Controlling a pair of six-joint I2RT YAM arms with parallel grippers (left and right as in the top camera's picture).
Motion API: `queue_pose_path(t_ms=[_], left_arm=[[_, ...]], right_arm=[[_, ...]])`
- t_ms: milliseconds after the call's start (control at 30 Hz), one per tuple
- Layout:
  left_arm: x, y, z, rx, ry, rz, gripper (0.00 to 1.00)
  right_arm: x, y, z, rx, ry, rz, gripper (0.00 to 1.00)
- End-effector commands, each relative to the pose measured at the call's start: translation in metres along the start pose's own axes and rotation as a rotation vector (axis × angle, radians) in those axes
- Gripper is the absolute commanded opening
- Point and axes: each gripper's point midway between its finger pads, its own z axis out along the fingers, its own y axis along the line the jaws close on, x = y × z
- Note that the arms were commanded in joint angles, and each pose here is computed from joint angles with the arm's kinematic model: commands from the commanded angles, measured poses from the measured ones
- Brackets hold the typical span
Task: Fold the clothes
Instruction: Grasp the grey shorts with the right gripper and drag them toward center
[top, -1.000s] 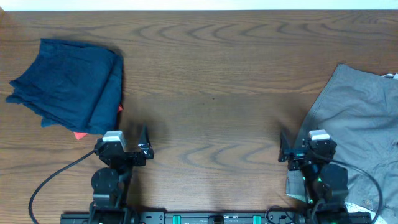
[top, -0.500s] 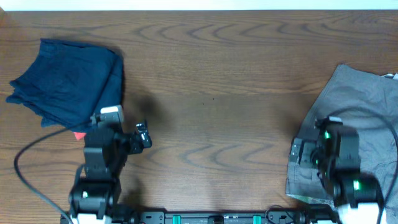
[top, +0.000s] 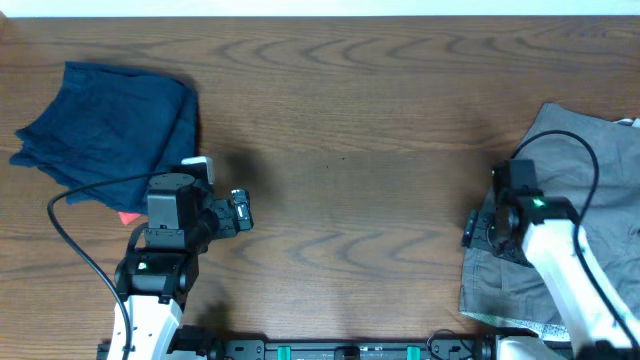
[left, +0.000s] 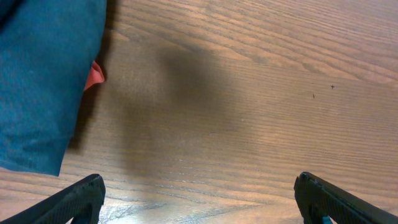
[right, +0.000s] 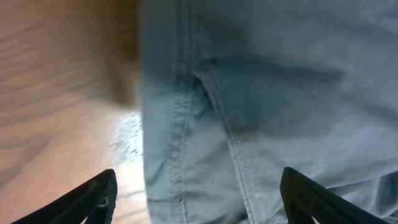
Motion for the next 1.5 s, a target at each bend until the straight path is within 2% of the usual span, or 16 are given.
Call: queue_pose_path(t_ms=[0, 133, 233, 300, 367, 400, 500, 633, 833, 900, 933, 967, 1100, 1267, 1367, 1467], left_arm=[[-0.009, -0.004, -0.004, 0.016, -0.020, -0.006, 0.98], [-0.009, -0.004, -0.004, 0.016, -0.023, -0.006, 0.98], [-0.009, -0.004, -0.004, 0.016, -0.023, -0.006, 0.98], [-0.009, -0.004, -0.004, 0.016, -0.023, -0.006, 0.98], [-0.010, -0.004, -0.004, 0.016, -0.023, -0.006, 0.98], [-0.010, -0.004, -0.004, 0.017, -0.025, -0.005, 0.98], [-0.013, -0.005, -0.005, 0.020, -0.038, -0.004, 0.98], [-0.026, -0.008, -0.005, 0.033, -0.089, 0.002, 0.98], [-0.056, -0.016, -0.008, 0.064, -0.209, 0.016, 0.98], [-0.063, -0.018, -0.008, 0.072, -0.237, 0.019, 0.98], [-0.065, -0.018, -0.008, 0.074, -0.244, 0.020, 0.98], [-0.066, -0.018, -0.007, 0.074, -0.246, 0.020, 0.98], [-0.066, -0.018, -0.007, 0.074, -0.247, 0.020, 0.98], [-0.066, -0.019, -0.007, 0.081, -0.245, -0.028, 0.98], [-0.064, -0.018, -0.004, 0.092, -0.228, -0.130, 0.98], [-0.056, -0.029, 0.005, 0.143, -0.174, -0.139, 0.98]], right_arm=[[0.006, -0.011, 0.017, 0.074, 0.041, 0.072, 0.82], [0.014, -0.011, 0.036, 0.096, 0.091, 0.074, 0.83], [0.018, -0.011, 0.047, 0.103, 0.106, 0.073, 0.71], [0.019, -0.009, 0.052, 0.101, 0.112, 0.072, 0.42], [0.018, -0.006, 0.054, 0.085, 0.110, 0.073, 0.19], [0.016, -0.002, 0.055, 0.064, 0.107, 0.076, 0.01], [0.005, 0.028, 0.054, -0.100, 0.082, 0.012, 0.01], [-0.026, 0.100, 0.031, -0.472, -0.041, -0.142, 0.01], [-0.072, 0.202, -0.060, -1.014, -0.341, -0.305, 0.01], [-0.072, 0.224, -0.084, -1.096, -0.419, -0.369, 0.06], [-0.069, 0.233, -0.092, -1.121, -0.444, -0.405, 0.13], [-0.065, 0.240, -0.097, -1.130, -0.457, -0.434, 0.28], [-0.060, 0.238, -0.080, -1.019, -0.454, -0.441, 0.99], [-0.079, 0.192, -0.055, -0.793, -0.449, -0.299, 0.99], [-0.092, 0.149, -0.054, -0.644, -0.483, -0.208, 0.99], [-0.098, 0.106, -0.059, -0.519, -0.519, -0.137, 0.99]])
